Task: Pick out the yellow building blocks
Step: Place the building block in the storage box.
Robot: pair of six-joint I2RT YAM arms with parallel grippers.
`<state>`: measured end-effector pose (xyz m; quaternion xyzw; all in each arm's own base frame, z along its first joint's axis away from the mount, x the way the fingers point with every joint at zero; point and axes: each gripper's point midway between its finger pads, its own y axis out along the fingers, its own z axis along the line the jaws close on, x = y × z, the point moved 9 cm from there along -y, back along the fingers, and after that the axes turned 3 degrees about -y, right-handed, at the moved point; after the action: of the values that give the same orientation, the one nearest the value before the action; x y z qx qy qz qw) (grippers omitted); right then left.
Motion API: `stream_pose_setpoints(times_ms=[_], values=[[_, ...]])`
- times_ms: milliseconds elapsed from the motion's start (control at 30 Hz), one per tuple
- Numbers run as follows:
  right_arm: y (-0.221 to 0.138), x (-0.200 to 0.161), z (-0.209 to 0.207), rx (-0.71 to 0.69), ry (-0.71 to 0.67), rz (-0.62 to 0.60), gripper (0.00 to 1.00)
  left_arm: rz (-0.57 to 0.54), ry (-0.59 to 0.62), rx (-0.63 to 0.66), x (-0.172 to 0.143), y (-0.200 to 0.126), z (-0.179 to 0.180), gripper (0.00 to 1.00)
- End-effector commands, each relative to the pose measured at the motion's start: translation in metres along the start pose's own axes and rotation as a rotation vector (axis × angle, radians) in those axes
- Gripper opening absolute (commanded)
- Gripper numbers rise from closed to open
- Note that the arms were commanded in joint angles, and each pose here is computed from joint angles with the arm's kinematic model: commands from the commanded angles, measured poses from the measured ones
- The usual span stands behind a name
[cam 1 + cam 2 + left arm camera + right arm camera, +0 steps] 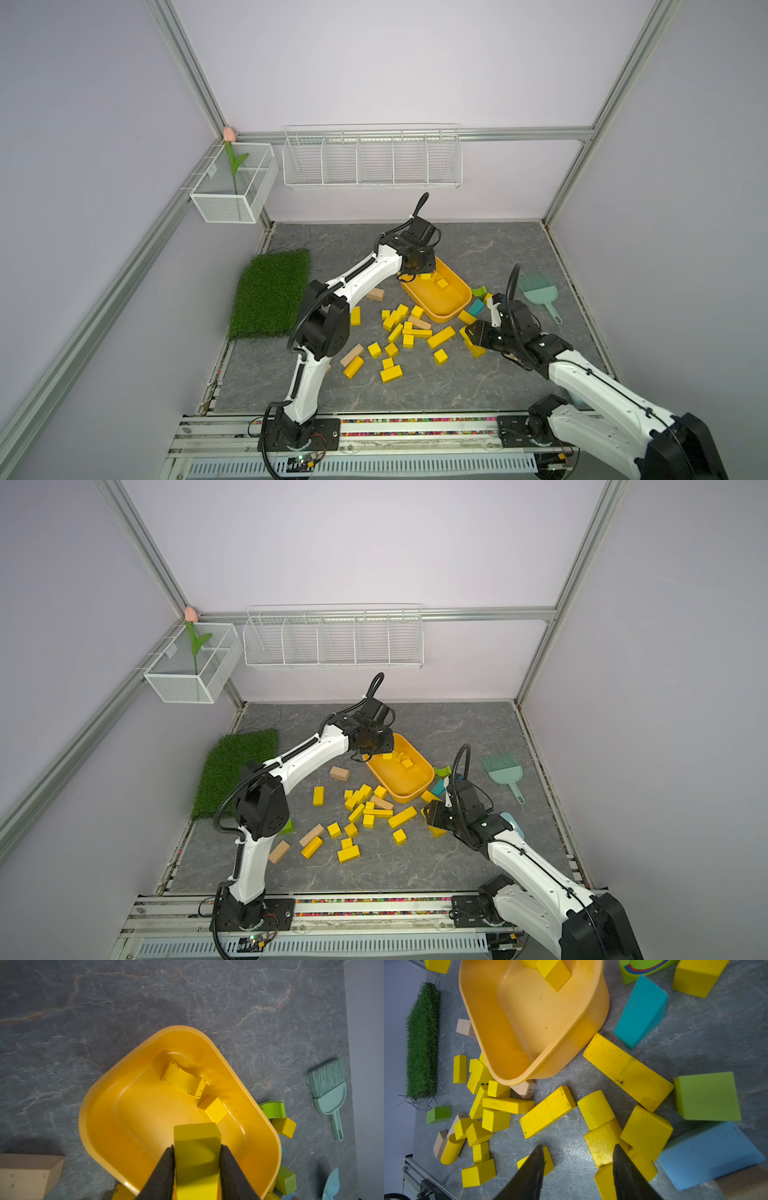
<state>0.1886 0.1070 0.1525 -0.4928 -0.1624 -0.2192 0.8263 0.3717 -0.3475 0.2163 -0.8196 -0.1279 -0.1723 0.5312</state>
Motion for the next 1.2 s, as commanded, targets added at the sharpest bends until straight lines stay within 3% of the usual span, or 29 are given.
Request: stream_pose_setpoints(times_ms=[0, 533, 833, 1167], values=[[-0.001, -0.003, -0.003, 0.008, 0.015, -0.004, 0.54, 0.054, -0.002, -0.006, -0.001, 0.009, -0.006, 0.35], [-0.001, -0.003, -0.005, 0.017, 0.022, -0.006, 0.54, 0.112, 0.003, 0.073, -0.004, 0.044, 0.011, 0.37], [0.0, -0.003, -0.006, 0.013, 0.026, 0.001, 0.55, 0.048, 0.056, 0.055, -0.01, -0.015, 0.017, 0.37], [0.005, -0.002, -0.005, 0.0, 0.031, 0.028, 0.55, 0.001, 0.119, 0.025, -0.058, -0.068, 0.055, 0.39]])
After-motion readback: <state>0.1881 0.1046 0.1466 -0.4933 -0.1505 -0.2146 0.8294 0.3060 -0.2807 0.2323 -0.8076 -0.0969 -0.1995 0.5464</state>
